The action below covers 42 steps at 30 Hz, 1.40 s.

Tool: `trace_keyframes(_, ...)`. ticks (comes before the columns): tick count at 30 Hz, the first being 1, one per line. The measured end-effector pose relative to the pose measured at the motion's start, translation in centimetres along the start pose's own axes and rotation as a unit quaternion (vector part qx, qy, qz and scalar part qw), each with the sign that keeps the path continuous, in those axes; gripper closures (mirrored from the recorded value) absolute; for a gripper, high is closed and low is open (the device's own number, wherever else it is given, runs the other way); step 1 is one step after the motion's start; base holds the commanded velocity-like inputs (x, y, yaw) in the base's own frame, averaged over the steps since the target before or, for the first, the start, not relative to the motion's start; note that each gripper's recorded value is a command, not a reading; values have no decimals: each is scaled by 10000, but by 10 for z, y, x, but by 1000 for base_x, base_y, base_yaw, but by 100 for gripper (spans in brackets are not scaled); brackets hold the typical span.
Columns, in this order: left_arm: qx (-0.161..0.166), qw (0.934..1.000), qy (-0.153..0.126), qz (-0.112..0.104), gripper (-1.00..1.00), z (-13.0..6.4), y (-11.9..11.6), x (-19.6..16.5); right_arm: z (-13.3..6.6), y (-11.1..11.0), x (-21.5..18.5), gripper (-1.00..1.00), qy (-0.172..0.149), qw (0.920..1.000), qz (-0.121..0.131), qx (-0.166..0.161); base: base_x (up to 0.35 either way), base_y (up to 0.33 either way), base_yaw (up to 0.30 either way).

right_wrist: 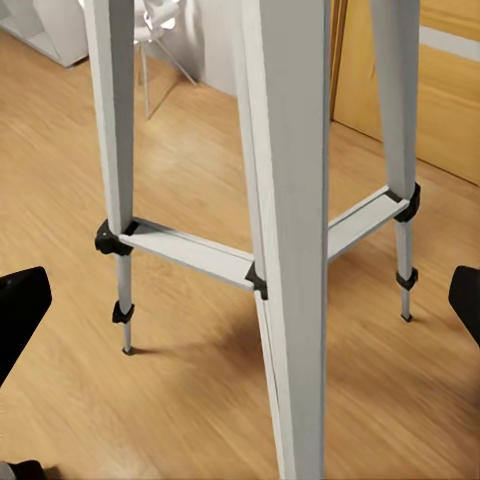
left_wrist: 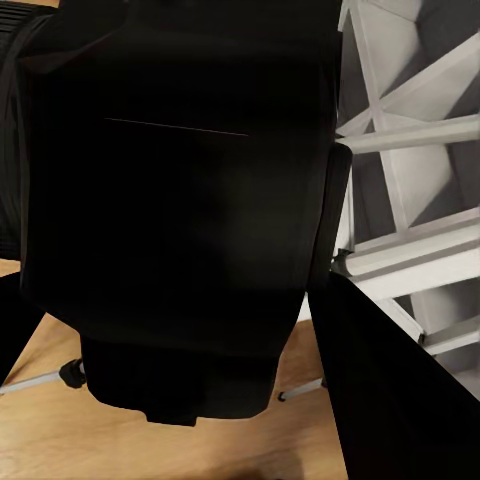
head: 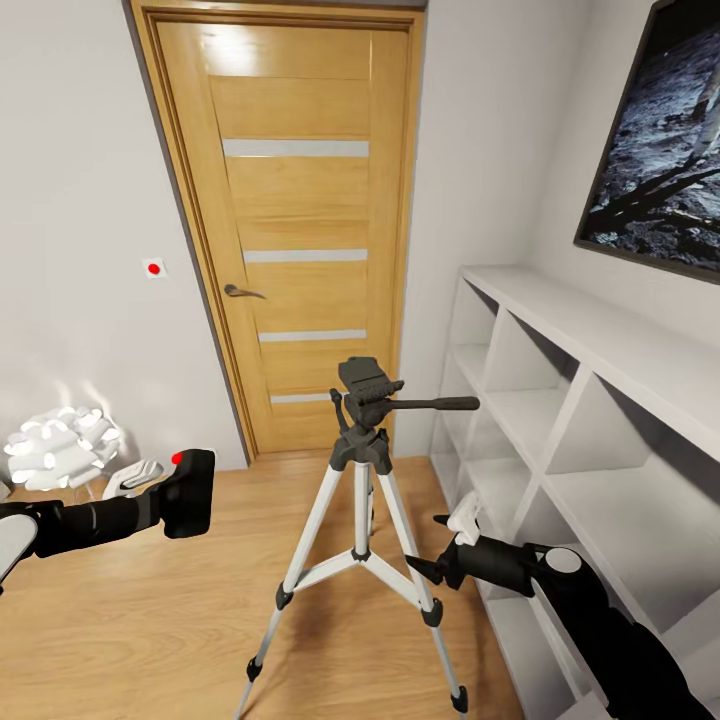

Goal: Attach the digital camera to the camera tripod in the bedroom.

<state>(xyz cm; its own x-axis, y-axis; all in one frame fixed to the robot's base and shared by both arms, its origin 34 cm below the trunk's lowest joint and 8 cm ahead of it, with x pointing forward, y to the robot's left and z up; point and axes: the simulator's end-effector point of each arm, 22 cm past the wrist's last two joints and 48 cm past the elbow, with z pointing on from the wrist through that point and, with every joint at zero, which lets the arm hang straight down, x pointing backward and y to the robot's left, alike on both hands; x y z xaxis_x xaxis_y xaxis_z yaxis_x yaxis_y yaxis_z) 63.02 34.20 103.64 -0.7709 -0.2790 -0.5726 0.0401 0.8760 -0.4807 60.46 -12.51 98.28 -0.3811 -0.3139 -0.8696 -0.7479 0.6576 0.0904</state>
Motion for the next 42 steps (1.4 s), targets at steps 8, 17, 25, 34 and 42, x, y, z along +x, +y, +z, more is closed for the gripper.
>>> trace_keyframes(8,0,10000,1,0,100,0,0,0,1,0,3,-100,31,10000,26,-3,0,0,1)
trace_keyframes(17,0,10000,1,0,100,0,0,0,13,2,24,-100,198,9992,332,-70,0,0,0)
trace_keyframes(25,6,10000,0,1,100,0,0,0,23,8,24,-100,188,9987,462,-140,0,0,0)
trace_keyframes(34,18,10000,-1,6,100,0,-1,0,37,4,25,-100,236,9977,612,-183,0,0,0)
trace_keyframes(42,20,10000,-2,11,100,0,-2,0,42,5,22,-100,215,9974,656,-207,0,0,0)
